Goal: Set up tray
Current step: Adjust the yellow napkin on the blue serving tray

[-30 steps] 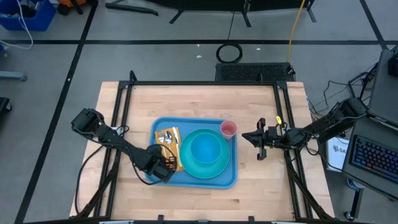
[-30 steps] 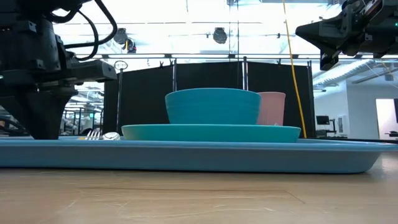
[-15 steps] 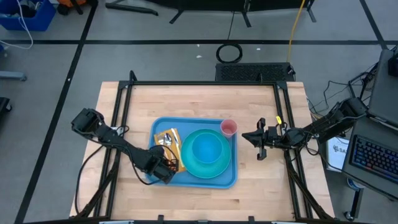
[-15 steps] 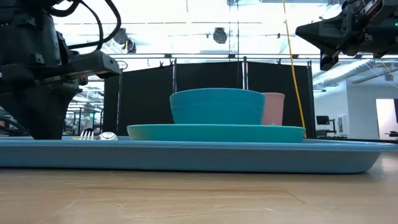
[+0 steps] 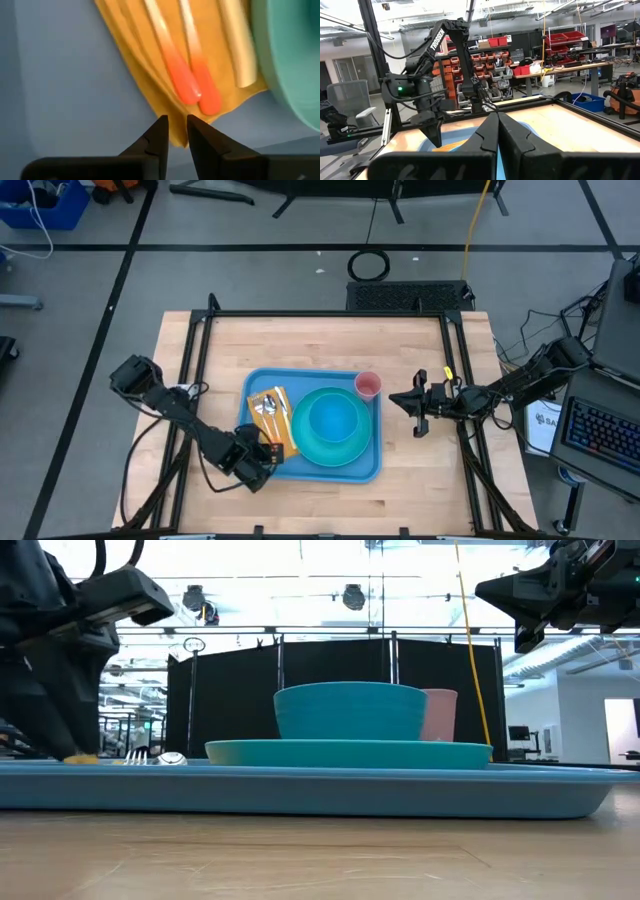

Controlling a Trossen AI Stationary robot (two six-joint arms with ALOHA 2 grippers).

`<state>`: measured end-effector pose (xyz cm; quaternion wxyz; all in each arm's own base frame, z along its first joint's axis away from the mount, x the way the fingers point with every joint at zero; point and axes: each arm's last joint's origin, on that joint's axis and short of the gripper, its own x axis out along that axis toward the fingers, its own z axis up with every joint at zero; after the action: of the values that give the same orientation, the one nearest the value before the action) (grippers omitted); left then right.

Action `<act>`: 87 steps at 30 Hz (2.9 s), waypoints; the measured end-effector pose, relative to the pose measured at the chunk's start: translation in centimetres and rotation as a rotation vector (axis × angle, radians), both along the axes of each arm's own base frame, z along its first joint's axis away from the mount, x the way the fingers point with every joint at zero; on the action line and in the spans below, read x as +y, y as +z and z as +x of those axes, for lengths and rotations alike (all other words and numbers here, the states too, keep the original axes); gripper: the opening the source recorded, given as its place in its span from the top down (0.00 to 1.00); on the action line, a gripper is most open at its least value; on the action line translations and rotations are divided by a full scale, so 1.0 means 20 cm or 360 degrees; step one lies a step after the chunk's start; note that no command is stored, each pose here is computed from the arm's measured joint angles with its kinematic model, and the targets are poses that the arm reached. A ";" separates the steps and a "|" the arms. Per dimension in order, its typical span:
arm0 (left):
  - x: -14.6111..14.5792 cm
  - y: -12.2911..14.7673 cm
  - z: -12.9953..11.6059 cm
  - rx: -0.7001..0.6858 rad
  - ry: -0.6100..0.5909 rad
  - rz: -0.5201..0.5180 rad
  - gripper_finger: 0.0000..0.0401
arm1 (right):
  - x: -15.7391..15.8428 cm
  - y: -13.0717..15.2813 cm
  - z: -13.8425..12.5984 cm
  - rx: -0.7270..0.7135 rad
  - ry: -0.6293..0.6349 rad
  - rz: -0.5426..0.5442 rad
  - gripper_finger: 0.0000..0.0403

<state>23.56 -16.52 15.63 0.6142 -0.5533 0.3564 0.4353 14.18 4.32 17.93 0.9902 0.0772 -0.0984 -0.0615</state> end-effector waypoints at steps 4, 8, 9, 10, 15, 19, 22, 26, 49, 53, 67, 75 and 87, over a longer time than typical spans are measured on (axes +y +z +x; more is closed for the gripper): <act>-0.01 0.00 0.00 -0.0020 -0.0002 0.0006 0.82 | 0.00 0.00 0.00 -0.0001 0.0000 0.0000 1.00; -0.01 0.00 0.00 -0.0020 -0.0012 0.0010 0.82 | 0.00 0.00 0.00 -0.0001 0.0000 0.0000 1.00; -0.01 0.00 0.00 -0.0021 -0.0012 0.0013 0.82 | 0.00 0.00 0.00 -0.0001 0.0000 0.0000 1.00; -0.01 0.00 0.00 -0.0025 -0.0014 0.0021 0.82 | 0.00 0.00 0.00 0.0000 0.0000 0.0000 1.00; -0.02 -0.02 0.01 -0.0031 -0.0018 0.0020 0.82 | 0.00 0.00 0.00 0.0000 0.0000 0.0000 1.00; -0.03 -0.06 0.02 0.0010 -0.0023 -0.0024 0.82 | 0.00 0.00 0.00 0.0000 0.0000 0.0000 1.00; -0.03 -0.06 0.02 0.0018 -0.0023 -0.0025 0.82 | 0.00 0.00 0.00 0.0001 0.0000 0.0000 1.00; -0.03 -0.06 0.02 0.0019 -0.0023 -0.0027 0.82 | 0.00 0.00 0.00 0.0000 0.0000 0.0000 1.00; -0.02 -0.07 0.03 0.0017 -0.0033 0.0028 0.83 | 0.00 0.00 0.00 0.0000 0.0000 0.0000 1.00; -0.02 -0.07 0.03 0.0018 -0.0034 0.0031 0.89 | 0.00 0.00 0.00 0.0000 0.0000 0.0000 1.00; 0.00 -0.11 0.00 0.0050 0.0009 -0.0019 0.99 | 0.00 0.00 0.00 0.0000 0.0000 0.0000 1.00; 0.01 -0.12 -0.01 0.0077 -0.0003 -0.0005 0.99 | 0.00 0.00 0.00 0.0000 0.0000 0.0000 1.00; 0.02 -0.11 -0.04 0.0194 0.0003 -0.0004 1.00 | 0.00 0.00 0.00 0.0000 0.0001 0.0000 1.00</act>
<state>22.76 -16.20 13.37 0.5903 -0.5270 0.3932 0.4682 14.17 4.32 17.93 0.9902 0.0772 -0.0985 -0.0613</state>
